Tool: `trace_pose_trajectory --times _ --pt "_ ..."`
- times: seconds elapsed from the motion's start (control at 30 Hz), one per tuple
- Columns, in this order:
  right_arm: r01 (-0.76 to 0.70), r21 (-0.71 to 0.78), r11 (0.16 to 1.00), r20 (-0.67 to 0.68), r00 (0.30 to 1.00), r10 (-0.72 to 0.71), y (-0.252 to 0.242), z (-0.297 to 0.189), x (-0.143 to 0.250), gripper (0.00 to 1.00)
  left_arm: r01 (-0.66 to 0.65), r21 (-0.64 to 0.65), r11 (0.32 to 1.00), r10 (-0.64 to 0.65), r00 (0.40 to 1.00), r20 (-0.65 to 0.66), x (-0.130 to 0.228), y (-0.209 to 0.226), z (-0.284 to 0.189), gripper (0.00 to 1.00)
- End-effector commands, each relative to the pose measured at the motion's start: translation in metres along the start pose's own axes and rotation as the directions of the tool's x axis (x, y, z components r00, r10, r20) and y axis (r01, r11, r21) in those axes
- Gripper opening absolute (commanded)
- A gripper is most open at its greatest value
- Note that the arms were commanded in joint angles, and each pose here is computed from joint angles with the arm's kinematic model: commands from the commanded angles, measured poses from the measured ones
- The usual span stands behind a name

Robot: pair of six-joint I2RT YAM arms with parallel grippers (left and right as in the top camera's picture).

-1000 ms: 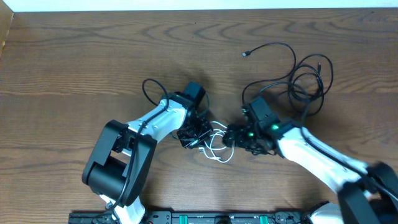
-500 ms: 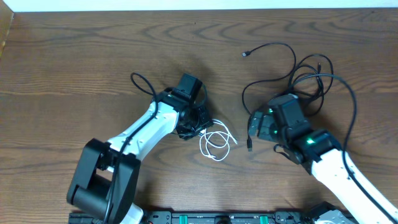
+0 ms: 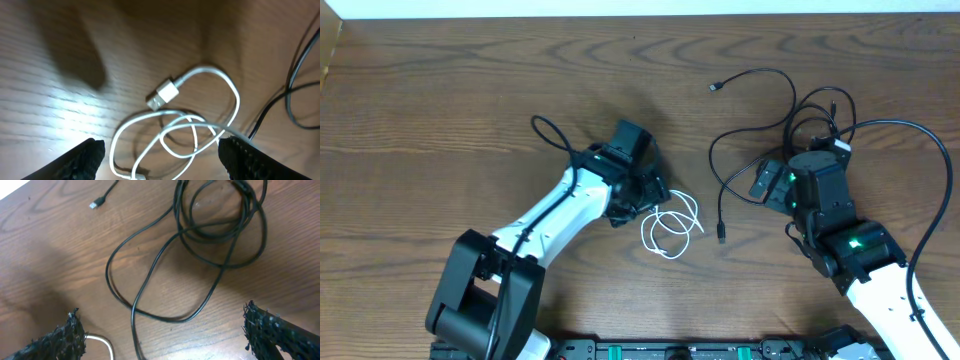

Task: Untangle cables

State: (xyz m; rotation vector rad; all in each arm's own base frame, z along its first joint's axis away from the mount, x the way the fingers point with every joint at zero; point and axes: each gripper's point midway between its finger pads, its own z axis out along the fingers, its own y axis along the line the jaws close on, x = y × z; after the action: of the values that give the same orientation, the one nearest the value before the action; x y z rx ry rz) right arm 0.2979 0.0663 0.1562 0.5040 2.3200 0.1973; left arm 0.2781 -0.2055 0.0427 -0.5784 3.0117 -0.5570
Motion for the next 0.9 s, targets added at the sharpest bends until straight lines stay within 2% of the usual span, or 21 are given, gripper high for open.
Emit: trace_pose_trajectory --times 0.0,0.03,0.2,0.33,0.5,0.7,0.87 --pt "0.0 0.026 1.0 0.041 0.999 -0.001 -0.006 -0.001 -0.009 0.99 -0.086 -0.028 0.996 0.087 0.996 0.01 0.011 -0.002 0.002 0.8" --pt "0.0 0.024 1.0 0.042 0.999 -0.001 -0.006 -0.001 -0.01 0.99 -0.15 -0.07 0.986 0.152 0.988 0.025 0.013 0.002 0.003 0.8" --pt "0.0 0.025 1.0 0.041 0.999 -0.001 -0.006 -0.001 -0.009 0.99 -0.308 -0.255 0.917 0.323 0.946 0.018 0.017 0.031 0.0 0.8" --pt "0.0 0.024 1.0 0.042 0.999 -0.001 -0.006 -0.001 -0.01 0.99 -0.316 -0.413 0.854 0.379 0.922 0.076 0.0 0.053 -0.009 0.8" --pt "0.0 0.024 1.0 0.041 0.999 -0.001 -0.006 -0.001 -0.01 0.99 -0.319 -0.393 0.862 0.398 0.907 0.136 -0.011 0.042 -0.008 0.79" --pt "0.0 0.025 1.0 0.041 0.999 -0.001 -0.006 -0.001 -0.009 0.99 -0.489 -0.299 0.819 0.523 0.851 0.04 0.002 0.027 0.0 0.8" --pt "0.0 0.024 1.0 0.041 0.999 -0.001 -0.006 -0.001 -0.009 0.99 -0.523 -0.293 0.8 0.555 0.832 0.03 0.003 0.026 0.001 0.8"
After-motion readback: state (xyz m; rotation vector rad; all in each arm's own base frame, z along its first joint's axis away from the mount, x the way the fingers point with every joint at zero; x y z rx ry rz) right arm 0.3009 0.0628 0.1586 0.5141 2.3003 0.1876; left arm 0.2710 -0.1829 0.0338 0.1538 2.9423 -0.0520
